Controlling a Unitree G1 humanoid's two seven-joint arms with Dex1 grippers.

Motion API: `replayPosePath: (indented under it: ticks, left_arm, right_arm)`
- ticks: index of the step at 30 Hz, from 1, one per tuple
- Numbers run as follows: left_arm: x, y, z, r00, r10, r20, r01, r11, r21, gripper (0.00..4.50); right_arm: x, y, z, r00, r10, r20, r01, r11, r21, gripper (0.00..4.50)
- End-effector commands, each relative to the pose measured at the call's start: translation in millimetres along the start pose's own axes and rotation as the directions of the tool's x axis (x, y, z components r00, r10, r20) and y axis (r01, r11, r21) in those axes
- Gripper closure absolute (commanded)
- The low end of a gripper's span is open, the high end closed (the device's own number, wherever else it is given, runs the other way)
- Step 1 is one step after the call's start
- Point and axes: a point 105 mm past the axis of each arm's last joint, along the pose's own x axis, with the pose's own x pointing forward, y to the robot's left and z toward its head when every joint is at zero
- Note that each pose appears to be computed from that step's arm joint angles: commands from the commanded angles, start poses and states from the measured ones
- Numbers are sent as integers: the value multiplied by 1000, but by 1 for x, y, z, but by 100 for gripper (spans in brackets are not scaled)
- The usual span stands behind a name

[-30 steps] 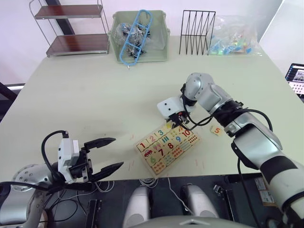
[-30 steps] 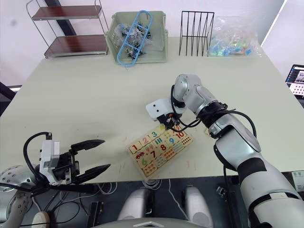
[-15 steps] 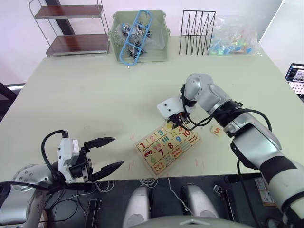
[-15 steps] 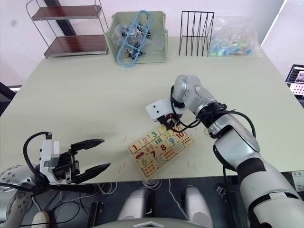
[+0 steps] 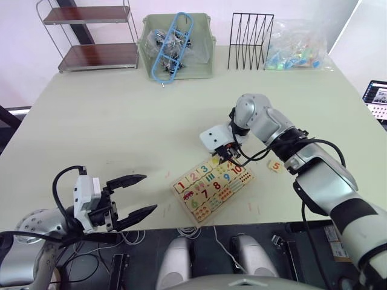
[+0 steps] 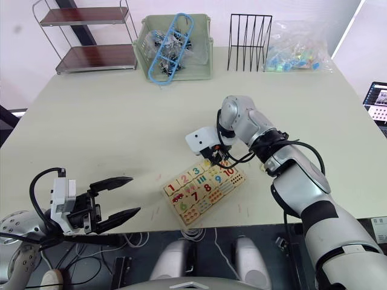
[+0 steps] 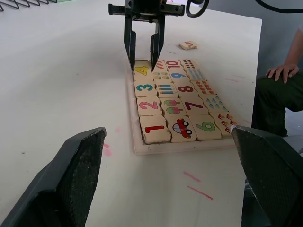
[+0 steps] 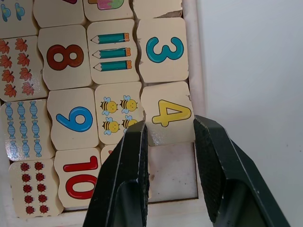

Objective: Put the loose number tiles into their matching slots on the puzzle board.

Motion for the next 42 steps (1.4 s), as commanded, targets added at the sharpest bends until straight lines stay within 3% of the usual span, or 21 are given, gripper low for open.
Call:
replayPosePath:
  ticks: [1, 20, 22, 23, 28, 29, 42]
  left_arm:
    - [1, -2, 9, 1000, -10, 21, 9, 1000, 25, 0]
    - [1, -3, 8, 1000, -4, 23, 4, 1000, 21, 0]
    - [1, -3, 8, 1000, -3, 23, 3, 1000, 21, 0]
    - [1, -3, 7, 1000, -3, 23, 3, 1000, 21, 0]
    - [1, -3, 7, 1000, -3, 23, 2, 1000, 20, 0]
    - [1, -3, 7, 1000, -3, 24, 2, 1000, 20, 0]
    - [1, -2, 6, 1000, -4, 19, 4, 1000, 18, 0]
  right_arm:
    - [0, -2, 5, 1000, 0, 9, 0, 1000, -20, 366]
    - [3, -2, 2, 1000, 0, 3, 0, 1000, -28, 366]
    - [4, -3, 2, 1000, -2, 1, 2, 1000, -29, 265]
    - [4, -3, 1, 1000, -2, 1, 2, 1000, -30, 255]
    - [3, -3, 1, 1000, -3, 1, 3, 999, -33, 31]
    - [3, -4, 1, 1000, -5, 0, 5, 999, -34, 11]
    - [-13, -4, -1, 998, -29, 52, 27, 999, 28, 11]
